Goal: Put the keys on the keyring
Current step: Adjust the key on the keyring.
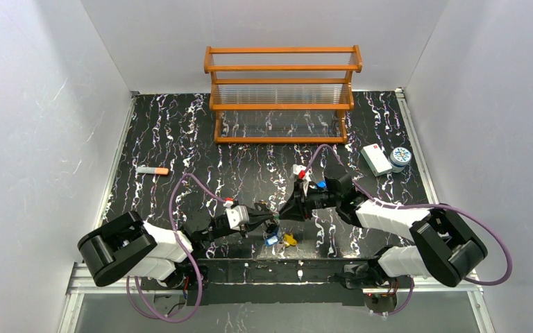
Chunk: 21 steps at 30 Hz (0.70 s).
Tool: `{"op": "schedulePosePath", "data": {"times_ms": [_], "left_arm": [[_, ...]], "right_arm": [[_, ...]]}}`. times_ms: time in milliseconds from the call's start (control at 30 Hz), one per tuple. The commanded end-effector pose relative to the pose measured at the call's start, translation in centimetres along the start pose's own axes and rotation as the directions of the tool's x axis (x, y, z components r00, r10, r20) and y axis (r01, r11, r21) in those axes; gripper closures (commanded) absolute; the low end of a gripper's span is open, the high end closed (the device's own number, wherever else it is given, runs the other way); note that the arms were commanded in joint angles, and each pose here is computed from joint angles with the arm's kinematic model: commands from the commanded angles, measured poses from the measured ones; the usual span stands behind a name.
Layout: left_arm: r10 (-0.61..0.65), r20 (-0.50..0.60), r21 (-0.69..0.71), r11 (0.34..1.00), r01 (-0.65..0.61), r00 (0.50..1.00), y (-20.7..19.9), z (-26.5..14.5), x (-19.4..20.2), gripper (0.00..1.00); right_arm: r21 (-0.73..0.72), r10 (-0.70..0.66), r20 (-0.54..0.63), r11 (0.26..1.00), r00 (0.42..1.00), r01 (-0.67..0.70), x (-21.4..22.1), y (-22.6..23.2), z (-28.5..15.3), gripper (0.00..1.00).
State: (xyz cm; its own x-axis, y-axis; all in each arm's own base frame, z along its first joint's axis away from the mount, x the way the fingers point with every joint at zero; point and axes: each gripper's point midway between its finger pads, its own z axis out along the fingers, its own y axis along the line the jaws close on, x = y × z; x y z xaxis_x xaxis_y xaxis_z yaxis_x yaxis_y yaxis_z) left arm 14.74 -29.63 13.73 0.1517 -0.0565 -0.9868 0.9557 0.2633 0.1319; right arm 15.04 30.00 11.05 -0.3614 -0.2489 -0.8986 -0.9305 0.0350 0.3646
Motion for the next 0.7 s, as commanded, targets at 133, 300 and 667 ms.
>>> {"op": "schedulePosePath", "data": {"times_ms": [133, 300, 667], "left_arm": [[0.039, 0.081, -0.013, 0.999, -0.039, 0.996, 0.2, -0.1, -2.3, 1.0], [0.041, 0.08, -0.013, 0.999, -0.04, 0.996, 0.3, 0.0, -2.3, 1.0], [0.037, 0.081, -0.013, 0.999, -0.036, 0.996, 0.3, 0.0, -2.3, 1.0]], "right_arm": [[-0.023, -0.17, 0.039, 0.985, 0.985, 0.171, -0.9, 1.3, -1.1, 0.71], [-0.103, -0.214, 0.073, 0.97, 0.974, 0.221, -1.1, 2.7, -1.0, 0.71], [-0.118, -0.272, 0.103, 0.952, 0.957, 0.283, -1.8, 2.7, 0.0, 0.7]]}}
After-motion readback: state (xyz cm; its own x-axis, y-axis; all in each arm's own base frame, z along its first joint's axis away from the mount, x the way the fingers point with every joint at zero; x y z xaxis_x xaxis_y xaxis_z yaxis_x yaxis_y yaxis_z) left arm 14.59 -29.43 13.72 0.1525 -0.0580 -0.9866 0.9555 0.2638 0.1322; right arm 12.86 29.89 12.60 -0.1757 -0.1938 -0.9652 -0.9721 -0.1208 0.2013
